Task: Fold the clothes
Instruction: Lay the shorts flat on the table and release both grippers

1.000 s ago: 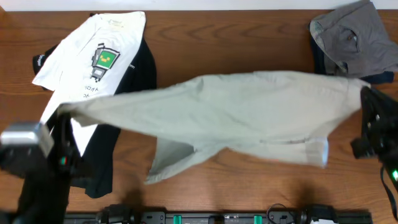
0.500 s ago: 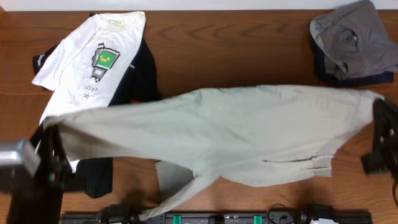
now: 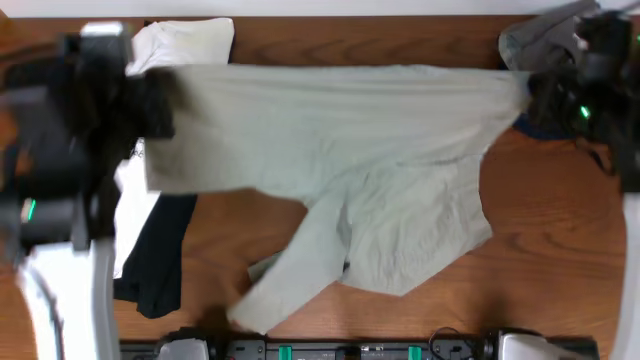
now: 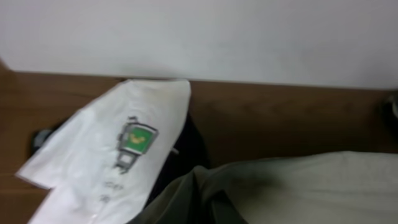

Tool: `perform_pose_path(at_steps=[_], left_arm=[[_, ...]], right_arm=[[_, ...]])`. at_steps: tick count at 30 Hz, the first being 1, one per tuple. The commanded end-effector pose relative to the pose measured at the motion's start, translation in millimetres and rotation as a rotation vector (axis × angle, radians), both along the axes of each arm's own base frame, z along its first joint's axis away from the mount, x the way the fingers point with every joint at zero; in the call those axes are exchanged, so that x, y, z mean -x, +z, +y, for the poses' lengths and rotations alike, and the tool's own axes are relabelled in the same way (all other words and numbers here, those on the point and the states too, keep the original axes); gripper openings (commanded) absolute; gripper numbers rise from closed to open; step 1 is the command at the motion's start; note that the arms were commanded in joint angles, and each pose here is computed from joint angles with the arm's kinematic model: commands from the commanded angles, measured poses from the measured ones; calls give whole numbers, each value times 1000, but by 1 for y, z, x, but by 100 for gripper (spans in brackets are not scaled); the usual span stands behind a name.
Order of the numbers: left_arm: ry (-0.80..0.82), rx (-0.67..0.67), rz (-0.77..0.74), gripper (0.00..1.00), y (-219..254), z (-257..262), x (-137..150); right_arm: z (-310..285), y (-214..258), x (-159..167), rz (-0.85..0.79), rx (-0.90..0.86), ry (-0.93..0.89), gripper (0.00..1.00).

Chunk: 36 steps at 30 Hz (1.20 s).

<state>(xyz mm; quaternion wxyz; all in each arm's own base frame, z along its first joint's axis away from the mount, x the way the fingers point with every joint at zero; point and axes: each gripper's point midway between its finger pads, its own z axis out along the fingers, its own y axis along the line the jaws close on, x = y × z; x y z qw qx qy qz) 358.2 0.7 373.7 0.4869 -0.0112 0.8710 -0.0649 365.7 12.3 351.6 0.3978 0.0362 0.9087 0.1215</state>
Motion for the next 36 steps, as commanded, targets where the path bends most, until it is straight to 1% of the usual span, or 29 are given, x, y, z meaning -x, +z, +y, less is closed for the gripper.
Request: perform_pose_path(at_steps=[1, 6, 10, 14, 19, 23, 26, 28, 29, 30, 31, 32, 33, 34, 36], left_arm=[[-27, 15, 69, 6, -35, -5, -39], [-124, -24, 110, 6, -95, -33, -111], [-180, -34, 97, 6, -137, -59, -156], [-216, -38, 56, 6, -176, -82, -195], [-227, -40, 8, 6, -211, -93, -226], [-216, -45, -20, 6, -228, -92, -240], [-208, -47, -40, 7, -235, -92, -248], [-208, -46, -52, 17, -237, -92, -251], [-207, -46, -60, 25, -236, -92, -252], [-206, -43, -66, 38, -235, -93, -253], [-205, -43, -72, 54, -233, -93, -254], [-203, -39, -79, 80, -231, -93, -255], [-200, -36, -85, 91, -228, -92, -255], [-199, -34, -87, 98, -226, -92, -255], [-198, -32, -83, 98, -220, -92, -252]], right_arm=[[-17, -33, -31, 72, 27, -58, 1], [-26, -87, -86, 134, 35, -70, 1], [-30, -127, -124, 144, 35, -71, 1], [-34, -158, -164, 103, 37, -71, 1], [-37, -191, -198, 58, 40, -72, 1], [-39, -211, -217, 31, 43, -73, 0], [-43, -222, -227, 10, 43, -77, 1], [-45, -224, -232, -5, 45, -80, 2], [-46, -224, -234, -15, 49, -79, 5], [-48, -222, -235, -23, 51, -81, 15], [-50, -220, -236, -33, 52, -84, 33], [-52, -216, -238, -43, 52, -88, 58], [-54, -214, -238, -49, 51, -89, 65], [-55, -210, -238, -52, 49, -89, 71], [-56, -204, -234, -47, 45, -90, 75]])
